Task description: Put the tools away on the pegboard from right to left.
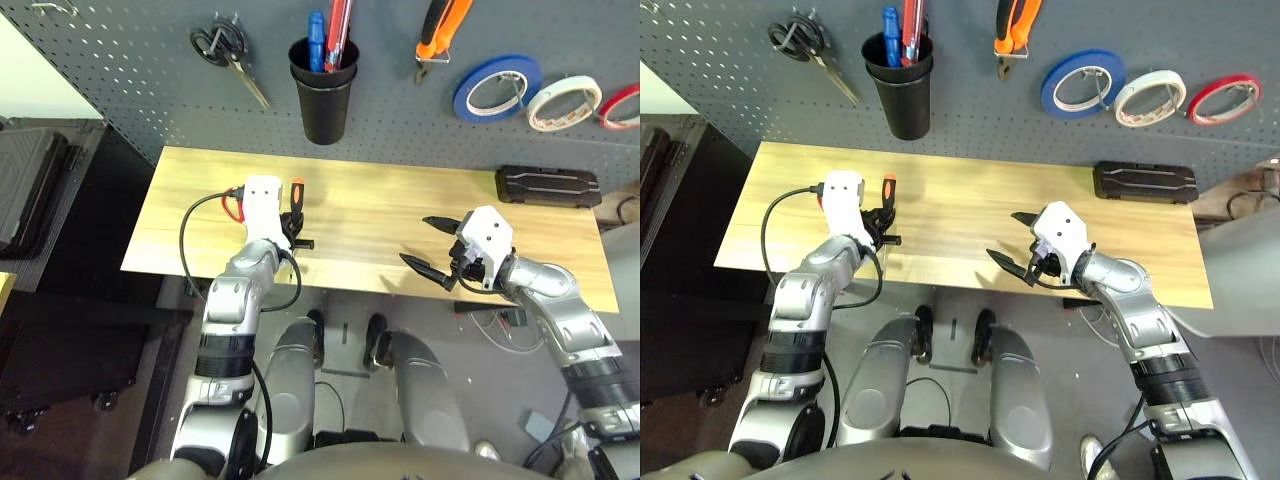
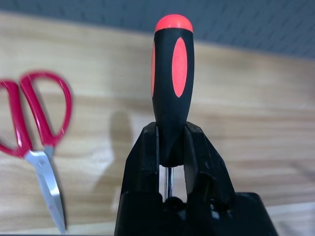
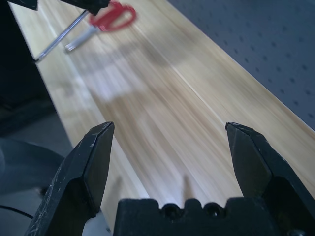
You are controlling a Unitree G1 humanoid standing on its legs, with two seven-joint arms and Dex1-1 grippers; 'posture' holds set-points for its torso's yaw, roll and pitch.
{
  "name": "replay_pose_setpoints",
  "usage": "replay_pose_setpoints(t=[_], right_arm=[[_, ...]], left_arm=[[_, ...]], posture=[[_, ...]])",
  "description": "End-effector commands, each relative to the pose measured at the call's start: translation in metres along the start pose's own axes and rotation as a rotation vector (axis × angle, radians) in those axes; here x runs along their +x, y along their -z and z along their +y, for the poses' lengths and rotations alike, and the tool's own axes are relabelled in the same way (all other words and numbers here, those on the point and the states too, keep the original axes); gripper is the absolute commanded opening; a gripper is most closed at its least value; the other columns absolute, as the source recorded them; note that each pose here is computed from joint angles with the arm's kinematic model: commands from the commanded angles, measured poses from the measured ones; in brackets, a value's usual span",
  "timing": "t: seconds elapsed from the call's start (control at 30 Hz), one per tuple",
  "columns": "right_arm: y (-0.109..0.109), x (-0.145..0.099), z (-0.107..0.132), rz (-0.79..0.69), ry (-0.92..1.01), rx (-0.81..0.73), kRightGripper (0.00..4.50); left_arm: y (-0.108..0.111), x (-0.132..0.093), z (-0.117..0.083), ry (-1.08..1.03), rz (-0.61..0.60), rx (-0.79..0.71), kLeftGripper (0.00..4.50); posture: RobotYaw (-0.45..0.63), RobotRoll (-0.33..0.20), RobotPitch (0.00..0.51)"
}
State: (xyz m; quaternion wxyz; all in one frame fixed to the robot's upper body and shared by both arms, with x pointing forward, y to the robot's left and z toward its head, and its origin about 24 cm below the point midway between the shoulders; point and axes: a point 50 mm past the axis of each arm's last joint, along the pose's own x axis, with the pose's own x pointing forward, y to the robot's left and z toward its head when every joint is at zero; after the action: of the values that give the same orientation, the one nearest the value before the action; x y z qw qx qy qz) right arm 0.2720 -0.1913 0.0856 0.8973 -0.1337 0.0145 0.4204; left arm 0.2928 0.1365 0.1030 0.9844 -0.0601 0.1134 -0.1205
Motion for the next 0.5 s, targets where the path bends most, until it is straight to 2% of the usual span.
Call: replay_pose_setpoints(t=[0.03,0.27,0.5], right_arm=[[-0.008,-0.004,-0.013,-0.073,-0.003,0.021,4.50],[-0.028,-0.004,-0.028,-0.203,-0.037,0.020,4.50],[-0.048,-0.015,-0.038,-0.329,-0.030,0.007,4.50]], left_arm=[[-0.018,-0.016,0.000,0.045,-0.126,-0.030,0.53],[-0.049,-0.034,0.002,0.101,-0.289,-0.055,0.53],[-0.081,-0.044,0.007,0.082,-0.422,-0.079,0.53]], posture=[[0.23,0.000,0.246],[0.24,0.000,0.228],[0.24,0.000,0.218]])
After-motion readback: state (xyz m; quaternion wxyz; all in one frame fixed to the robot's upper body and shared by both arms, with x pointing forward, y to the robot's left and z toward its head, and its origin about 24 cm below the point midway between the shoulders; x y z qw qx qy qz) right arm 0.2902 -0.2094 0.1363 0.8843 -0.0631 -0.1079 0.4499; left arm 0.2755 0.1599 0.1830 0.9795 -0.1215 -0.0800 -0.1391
